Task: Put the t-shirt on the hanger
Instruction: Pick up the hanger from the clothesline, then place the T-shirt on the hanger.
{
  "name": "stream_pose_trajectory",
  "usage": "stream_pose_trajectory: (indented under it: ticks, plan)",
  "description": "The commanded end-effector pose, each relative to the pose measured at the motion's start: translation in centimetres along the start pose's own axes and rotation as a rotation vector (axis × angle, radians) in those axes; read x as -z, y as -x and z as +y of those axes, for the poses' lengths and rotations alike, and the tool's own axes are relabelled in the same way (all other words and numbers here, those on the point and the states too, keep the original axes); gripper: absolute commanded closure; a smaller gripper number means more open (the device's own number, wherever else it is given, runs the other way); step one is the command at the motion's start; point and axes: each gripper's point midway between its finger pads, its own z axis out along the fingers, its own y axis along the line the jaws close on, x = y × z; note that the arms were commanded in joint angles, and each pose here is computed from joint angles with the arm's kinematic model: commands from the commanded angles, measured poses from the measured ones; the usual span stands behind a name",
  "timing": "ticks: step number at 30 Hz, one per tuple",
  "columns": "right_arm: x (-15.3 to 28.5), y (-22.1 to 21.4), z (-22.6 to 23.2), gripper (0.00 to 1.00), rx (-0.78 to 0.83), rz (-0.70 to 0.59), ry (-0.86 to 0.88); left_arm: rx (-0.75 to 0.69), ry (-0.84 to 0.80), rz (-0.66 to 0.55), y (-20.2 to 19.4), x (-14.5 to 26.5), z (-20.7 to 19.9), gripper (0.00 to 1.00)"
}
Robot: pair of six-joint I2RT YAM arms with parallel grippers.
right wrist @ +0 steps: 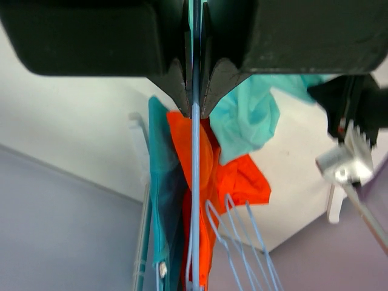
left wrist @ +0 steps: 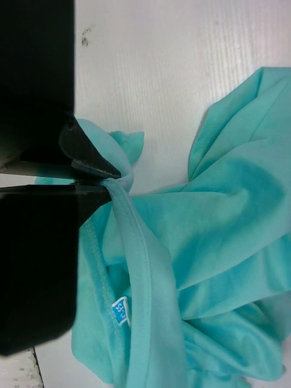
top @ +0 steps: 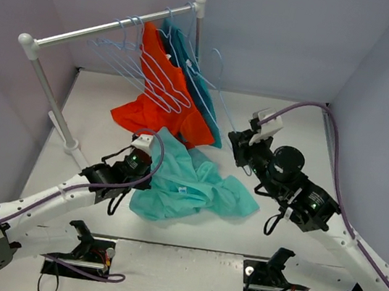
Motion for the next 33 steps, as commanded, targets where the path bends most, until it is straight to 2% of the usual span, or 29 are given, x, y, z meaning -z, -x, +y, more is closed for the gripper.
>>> stream_pose_trajectory:
  ticks: [1, 10, 21, 33]
  plan:
    - [2.7, -0.4, 1.3, 1.0, -0.044, -0.005, 0.11, -0.017, -0.023, -0.064, 3.9, 1.2, -0.3, 1.0]
    - [6.5, -4.5, 5.0, 1.0, -0.06, 0.107, 0.37, -0.092, -0.008, -0.031, 6.4, 1.6, 0.8, 1.0]
    - [7.7, -7.3, 6.2, 1.0, -0.105, 0.164, 0.443, -0.09, 0.004, -0.015, 9.2, 1.5, 2.4, 1.0]
    - [8.8, -7.8, 8.1, 1.0, -0.129, 0.195, 0.562, -0.105, 0.035, 0.016, 9.9, 1.3, 4.1, 1.0]
